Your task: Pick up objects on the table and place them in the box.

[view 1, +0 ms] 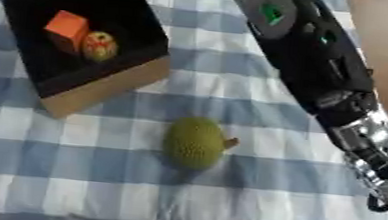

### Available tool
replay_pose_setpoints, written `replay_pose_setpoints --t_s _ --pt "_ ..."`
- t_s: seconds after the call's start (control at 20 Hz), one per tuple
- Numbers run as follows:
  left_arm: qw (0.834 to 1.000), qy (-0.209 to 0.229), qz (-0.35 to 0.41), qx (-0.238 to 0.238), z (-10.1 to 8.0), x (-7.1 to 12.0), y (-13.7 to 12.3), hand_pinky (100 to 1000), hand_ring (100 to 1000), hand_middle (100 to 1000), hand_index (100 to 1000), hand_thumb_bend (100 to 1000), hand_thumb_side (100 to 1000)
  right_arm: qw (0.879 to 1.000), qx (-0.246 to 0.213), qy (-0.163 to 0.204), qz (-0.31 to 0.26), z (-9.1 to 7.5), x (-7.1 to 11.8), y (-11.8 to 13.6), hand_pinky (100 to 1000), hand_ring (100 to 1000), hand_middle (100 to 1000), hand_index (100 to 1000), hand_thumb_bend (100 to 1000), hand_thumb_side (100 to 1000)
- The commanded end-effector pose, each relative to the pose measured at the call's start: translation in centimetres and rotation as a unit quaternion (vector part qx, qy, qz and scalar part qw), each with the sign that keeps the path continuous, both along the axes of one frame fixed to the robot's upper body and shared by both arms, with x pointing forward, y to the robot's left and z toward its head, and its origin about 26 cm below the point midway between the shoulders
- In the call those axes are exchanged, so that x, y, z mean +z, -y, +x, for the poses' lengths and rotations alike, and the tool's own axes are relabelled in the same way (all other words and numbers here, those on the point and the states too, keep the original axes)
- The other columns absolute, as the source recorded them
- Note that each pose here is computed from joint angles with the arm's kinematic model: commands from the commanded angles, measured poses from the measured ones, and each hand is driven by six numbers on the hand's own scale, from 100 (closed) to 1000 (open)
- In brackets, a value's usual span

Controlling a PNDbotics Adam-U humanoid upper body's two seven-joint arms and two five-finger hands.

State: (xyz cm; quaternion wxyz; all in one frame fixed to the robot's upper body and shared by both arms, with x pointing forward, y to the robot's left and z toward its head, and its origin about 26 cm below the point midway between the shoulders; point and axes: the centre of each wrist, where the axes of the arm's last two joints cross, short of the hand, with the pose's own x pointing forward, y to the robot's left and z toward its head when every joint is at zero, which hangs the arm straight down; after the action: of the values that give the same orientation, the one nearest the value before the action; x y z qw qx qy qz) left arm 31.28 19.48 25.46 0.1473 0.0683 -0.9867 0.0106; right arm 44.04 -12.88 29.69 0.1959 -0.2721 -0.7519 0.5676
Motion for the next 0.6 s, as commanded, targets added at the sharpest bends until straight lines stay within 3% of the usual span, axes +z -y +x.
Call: replay_pose_setpoints --t_s 0.05,0.2,0.3,0.35,0.45,0.55,0.6 --pt "1.0 0.016 0.003 -0.007 -0.34 0.81 0.08 748 875 741 795 555 620 1.0 -0.007 0.019 -0.014 0.45 0.36 -0.29 787 769 487 710 100 100" --pt "1.0 0.015 0.004 -0.007 -0.34 0.81 0.1 748 875 741 795 555 620 0.999 -0.006 0.017 -0.031 0.69 -0.26 -0.49 806 829 574 817 100 106" --pt "1.0 0.014 0.004 -0.007 -0.34 0.79 0.08 748 876 741 795 555 621 0.999 0.002 0.017 -0.049 0.63 -0.3 -0.64 866 935 737 918 217 100" --pt "1.0 0.014 0.005 -0.007 -0.34 0.77 0.07 748 876 742 795 555 621 0.998 0.008 0.016 -0.066 0.59 -0.31 -0.67 890 956 762 933 241 100" --pt "1.0 0.013 0.005 -0.006 -0.35 0.77 0.07 748 876 741 795 556 620 0.995 0.016 0.012 -0.101 0.58 -0.31 -0.64 933 994 806 962 191 100" --pt "1.0 0.013 0.005 -0.006 -0.34 0.77 0.06 748 876 741 795 556 620 0.992 0.021 0.014 -0.127 0.53 -0.13 -0.53 951 1000 831 983 184 186" --pt "1.0 0.013 0.005 -0.006 -0.34 0.77 0.06 748 876 741 795 555 620 0.991 0.022 0.016 -0.134 0.48 -0.01 -0.47 947 1000 825 981 181 173"
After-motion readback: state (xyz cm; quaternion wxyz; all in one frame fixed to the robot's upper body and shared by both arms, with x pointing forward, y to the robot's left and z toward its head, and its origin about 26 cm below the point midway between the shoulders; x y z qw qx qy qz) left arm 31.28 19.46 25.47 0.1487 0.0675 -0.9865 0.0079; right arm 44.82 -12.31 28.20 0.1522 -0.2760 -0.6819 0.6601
